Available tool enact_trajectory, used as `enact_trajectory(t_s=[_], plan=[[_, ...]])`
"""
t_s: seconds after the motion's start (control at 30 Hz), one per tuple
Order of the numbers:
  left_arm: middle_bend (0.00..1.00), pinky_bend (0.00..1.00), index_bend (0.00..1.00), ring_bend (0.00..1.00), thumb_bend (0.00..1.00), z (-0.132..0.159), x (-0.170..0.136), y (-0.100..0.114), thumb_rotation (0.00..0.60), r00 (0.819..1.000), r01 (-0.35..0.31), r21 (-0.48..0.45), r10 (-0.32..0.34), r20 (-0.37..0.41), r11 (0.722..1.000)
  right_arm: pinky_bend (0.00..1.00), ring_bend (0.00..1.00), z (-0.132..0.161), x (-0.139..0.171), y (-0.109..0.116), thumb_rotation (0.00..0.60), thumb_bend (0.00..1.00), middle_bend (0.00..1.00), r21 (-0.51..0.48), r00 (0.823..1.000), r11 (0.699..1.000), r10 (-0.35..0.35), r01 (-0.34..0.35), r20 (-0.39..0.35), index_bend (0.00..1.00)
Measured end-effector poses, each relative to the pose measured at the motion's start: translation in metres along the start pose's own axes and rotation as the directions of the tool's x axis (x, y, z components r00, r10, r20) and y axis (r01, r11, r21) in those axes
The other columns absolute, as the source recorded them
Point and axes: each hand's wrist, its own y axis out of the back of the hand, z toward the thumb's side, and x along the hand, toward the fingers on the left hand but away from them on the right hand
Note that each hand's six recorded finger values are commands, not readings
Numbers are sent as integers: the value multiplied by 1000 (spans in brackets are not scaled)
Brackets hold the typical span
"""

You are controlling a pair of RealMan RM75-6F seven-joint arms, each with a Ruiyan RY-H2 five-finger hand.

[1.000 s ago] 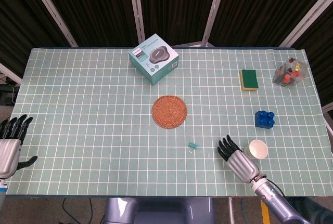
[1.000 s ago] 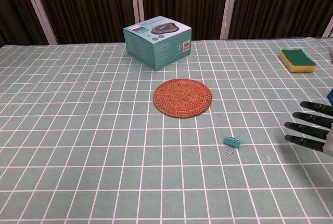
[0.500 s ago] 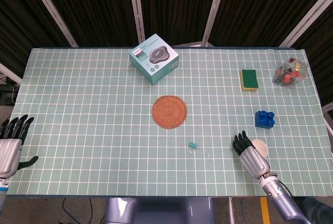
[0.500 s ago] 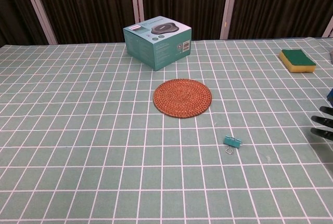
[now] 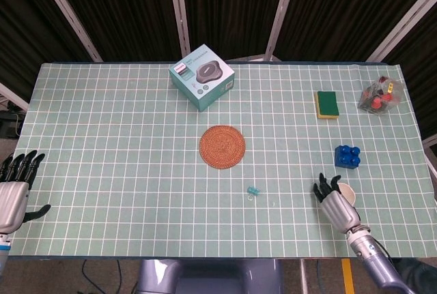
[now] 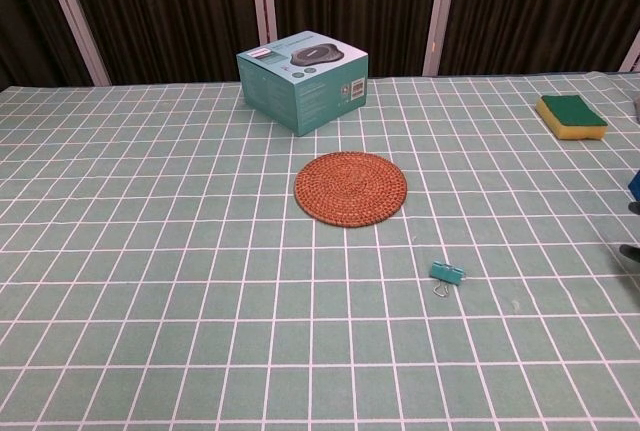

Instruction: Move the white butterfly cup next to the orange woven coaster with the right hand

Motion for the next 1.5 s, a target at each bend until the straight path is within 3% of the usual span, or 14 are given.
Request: enact_trajectory(t_s=[0.17, 0.5, 0.7, 0.8, 0.9, 1.13, 1.2, 1.33, 1.5], plan=[[0, 0, 0, 0, 0, 2, 0, 1, 600, 1000, -2, -3, 2, 11, 1000, 475, 165, -1, -1, 4, 600, 328, 370, -9, 999, 999, -45, 44, -3, 237], [0, 0, 0, 0, 0, 1, -1, 1, 600, 1000, -2, -8, 2, 11, 1000, 498, 169, -10, 0, 13, 600, 328, 376, -45, 993, 992, -116, 117, 9, 237], [0, 0, 0, 0, 0, -1, 1, 3, 600, 1000, -5, -16, 5, 4, 1000, 506, 170, -24, -3, 37, 600, 329, 376, -207, 983, 961, -176, 181, 41, 238], [0, 0, 0, 0, 0, -2, 2, 3, 600, 1000, -4, -16, 4, 1, 1000, 506, 168, -33, -9, 54, 600, 329, 376, -353, 977, 911, -207, 211, 49, 238], [0, 0, 0, 0, 0, -3, 3, 3, 600, 1000, -1, -17, 1, -4, 1000, 505, 168, -42, -20, 72, 600, 328, 376, -499, 970, 837, -239, 224, 35, 238], [0, 0, 0, 0, 0, -7, 6, 1, 600, 1000, 12, -27, -12, -17, 1000, 506, 168, -54, -58, 114, 600, 328, 376, -766, 947, 611, -321, 198, -11, 238], [0, 0, 0, 0, 0, -9, 7, 0, 600, 1000, 17, -27, -18, -23, 999, 506, 168, -53, -68, 124, 600, 329, 376, -803, 939, 563, -343, 196, -11, 238], [0, 0, 0, 0, 0, -12, 9, -1, 600, 999, 22, -27, -22, -30, 999, 507, 168, -49, -88, 128, 600, 326, 376, -827, 932, 525, -363, 203, -2, 238], [0, 0, 0, 0, 0, -13, 10, -2, 600, 999, 21, -21, -22, -35, 1000, 502, 168, -40, -105, 123, 600, 301, 376, -830, 929, 517, -370, 206, 0, 237]])
